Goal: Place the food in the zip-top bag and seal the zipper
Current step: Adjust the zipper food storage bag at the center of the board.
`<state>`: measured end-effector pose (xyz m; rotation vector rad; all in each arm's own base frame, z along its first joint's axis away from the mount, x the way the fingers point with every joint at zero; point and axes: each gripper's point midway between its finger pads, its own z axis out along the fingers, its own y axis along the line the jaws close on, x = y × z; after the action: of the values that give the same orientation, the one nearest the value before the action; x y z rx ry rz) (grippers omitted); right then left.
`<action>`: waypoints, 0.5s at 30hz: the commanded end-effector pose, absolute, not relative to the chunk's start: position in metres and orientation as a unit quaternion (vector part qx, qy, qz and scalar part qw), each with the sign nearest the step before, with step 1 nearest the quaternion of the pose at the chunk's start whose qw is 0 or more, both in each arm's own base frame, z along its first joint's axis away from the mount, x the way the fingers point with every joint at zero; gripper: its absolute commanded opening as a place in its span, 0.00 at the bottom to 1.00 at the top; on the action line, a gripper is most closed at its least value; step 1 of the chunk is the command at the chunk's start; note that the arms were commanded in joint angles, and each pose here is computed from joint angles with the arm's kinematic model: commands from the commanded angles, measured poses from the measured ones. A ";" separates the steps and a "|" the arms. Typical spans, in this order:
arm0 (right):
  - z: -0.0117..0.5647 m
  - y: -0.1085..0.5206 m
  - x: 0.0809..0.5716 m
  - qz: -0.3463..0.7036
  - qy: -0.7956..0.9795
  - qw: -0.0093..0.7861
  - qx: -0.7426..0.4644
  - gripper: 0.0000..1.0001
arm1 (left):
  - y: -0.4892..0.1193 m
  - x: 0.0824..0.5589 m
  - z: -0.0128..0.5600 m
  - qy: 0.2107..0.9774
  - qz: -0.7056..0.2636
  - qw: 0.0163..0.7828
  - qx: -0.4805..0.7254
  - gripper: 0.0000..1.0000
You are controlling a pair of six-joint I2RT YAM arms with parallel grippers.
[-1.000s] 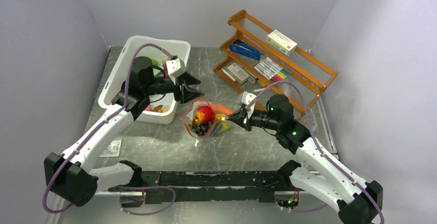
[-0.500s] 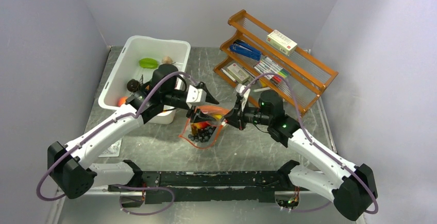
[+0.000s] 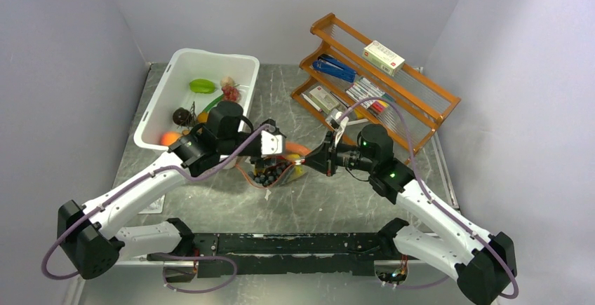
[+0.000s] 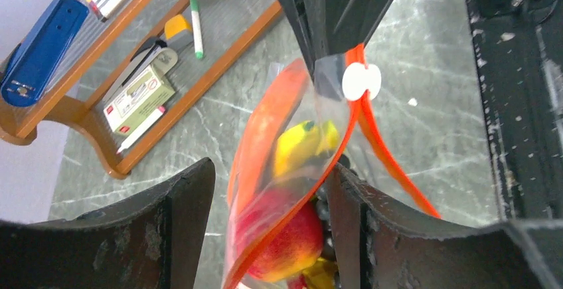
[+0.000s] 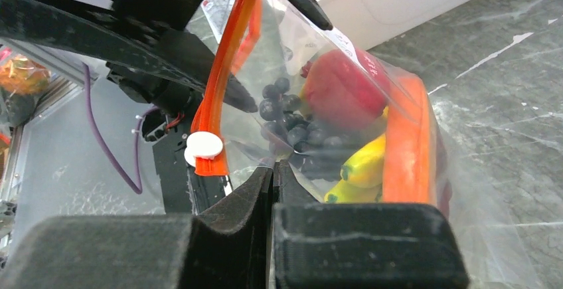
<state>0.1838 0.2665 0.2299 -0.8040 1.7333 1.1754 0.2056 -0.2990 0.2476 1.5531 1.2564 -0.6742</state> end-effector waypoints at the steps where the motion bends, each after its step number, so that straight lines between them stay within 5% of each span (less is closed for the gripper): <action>1: 0.238 0.268 0.185 0.483 0.688 0.440 -0.316 0.00 | -0.293 0.219 0.235 0.500 -0.222 0.502 0.670 0.61; 4: 0.233 0.268 0.185 0.482 0.687 0.439 -0.320 0.00 | -0.294 0.220 0.233 0.496 -0.217 0.497 0.678 0.45; 7: 0.230 0.268 0.188 0.473 0.681 0.451 -0.329 0.00 | -0.297 0.221 0.231 0.488 -0.216 0.494 0.686 0.08; 11: 0.236 0.275 0.186 0.480 0.645 0.465 -0.370 0.03 | -0.298 0.216 0.239 0.463 -0.244 0.510 0.682 0.07; 13: 0.234 0.276 0.184 0.472 0.631 0.470 -0.398 0.36 | -0.296 0.218 0.244 0.457 -0.255 0.525 0.671 0.07; 15: 0.233 0.276 0.185 0.458 0.612 0.485 -0.426 0.57 | -0.294 0.222 0.246 0.458 -0.256 0.532 0.665 0.07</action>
<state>0.1847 0.2716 0.2177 -0.8857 1.6866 1.1729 0.2197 -0.2933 0.2273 1.6344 1.1881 -0.5786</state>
